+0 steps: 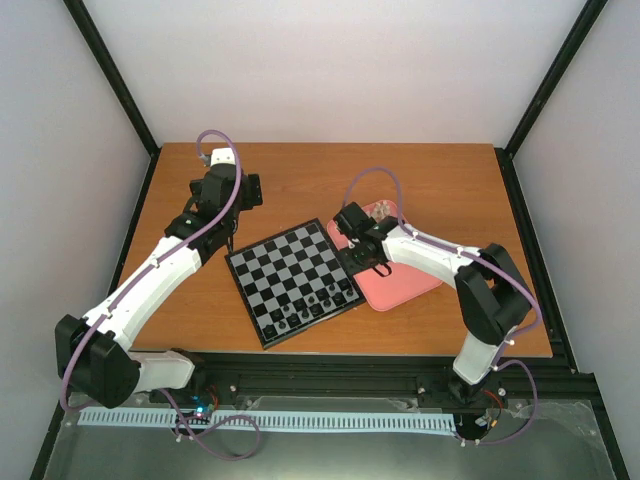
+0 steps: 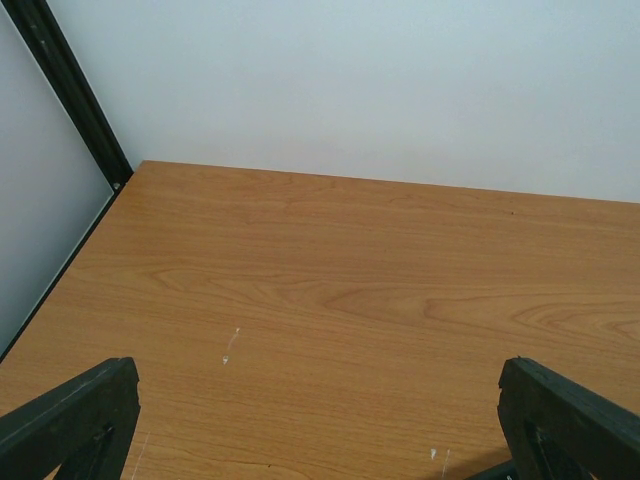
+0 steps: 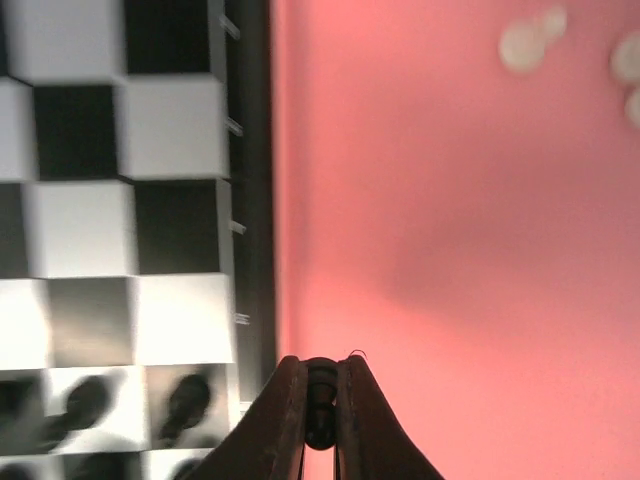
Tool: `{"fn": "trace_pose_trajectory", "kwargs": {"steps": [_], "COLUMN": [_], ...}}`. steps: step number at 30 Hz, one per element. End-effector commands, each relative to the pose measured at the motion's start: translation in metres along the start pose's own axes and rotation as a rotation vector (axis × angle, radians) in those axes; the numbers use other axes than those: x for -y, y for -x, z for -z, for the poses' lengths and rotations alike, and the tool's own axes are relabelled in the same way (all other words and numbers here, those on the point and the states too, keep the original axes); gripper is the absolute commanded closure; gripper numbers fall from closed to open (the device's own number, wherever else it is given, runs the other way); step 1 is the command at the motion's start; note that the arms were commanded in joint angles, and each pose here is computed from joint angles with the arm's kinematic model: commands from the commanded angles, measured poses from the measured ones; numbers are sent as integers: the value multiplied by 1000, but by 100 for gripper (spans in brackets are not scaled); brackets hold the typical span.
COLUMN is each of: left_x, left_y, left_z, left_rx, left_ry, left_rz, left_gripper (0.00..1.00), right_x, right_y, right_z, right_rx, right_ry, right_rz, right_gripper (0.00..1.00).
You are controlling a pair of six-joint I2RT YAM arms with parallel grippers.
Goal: Set up the chess pieces on the board
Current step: Pick up the chess piece from the storage box, then place the chess piece on the chessboard.
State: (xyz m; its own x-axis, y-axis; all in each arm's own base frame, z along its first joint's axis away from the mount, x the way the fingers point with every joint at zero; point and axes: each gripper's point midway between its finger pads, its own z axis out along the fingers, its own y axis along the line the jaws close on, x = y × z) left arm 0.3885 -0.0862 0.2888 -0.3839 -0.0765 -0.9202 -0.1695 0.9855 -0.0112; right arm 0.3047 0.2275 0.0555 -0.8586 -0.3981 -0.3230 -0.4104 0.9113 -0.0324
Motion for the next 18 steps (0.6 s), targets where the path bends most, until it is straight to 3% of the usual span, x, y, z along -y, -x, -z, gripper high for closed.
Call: {"fn": "trace_pose_trajectory", "kwargs": {"steps": [1, 7, 18], "left_x": [3, 1, -3], "left_y": [23, 26, 30], "left_z": [11, 16, 25], "left_rx": [51, 57, 72], "left_ry": [-19, -19, -34], "left_rz": [26, 32, 47], "left_gripper": [0, 0, 0], "right_x": [-33, -120, -245], "right_y": [30, 41, 9], "right_z": [52, 89, 65], "right_rx": [126, 203, 121], "right_ry": [66, 219, 410], "right_rz": [66, 222, 442], "right_gripper": [97, 97, 97]}}
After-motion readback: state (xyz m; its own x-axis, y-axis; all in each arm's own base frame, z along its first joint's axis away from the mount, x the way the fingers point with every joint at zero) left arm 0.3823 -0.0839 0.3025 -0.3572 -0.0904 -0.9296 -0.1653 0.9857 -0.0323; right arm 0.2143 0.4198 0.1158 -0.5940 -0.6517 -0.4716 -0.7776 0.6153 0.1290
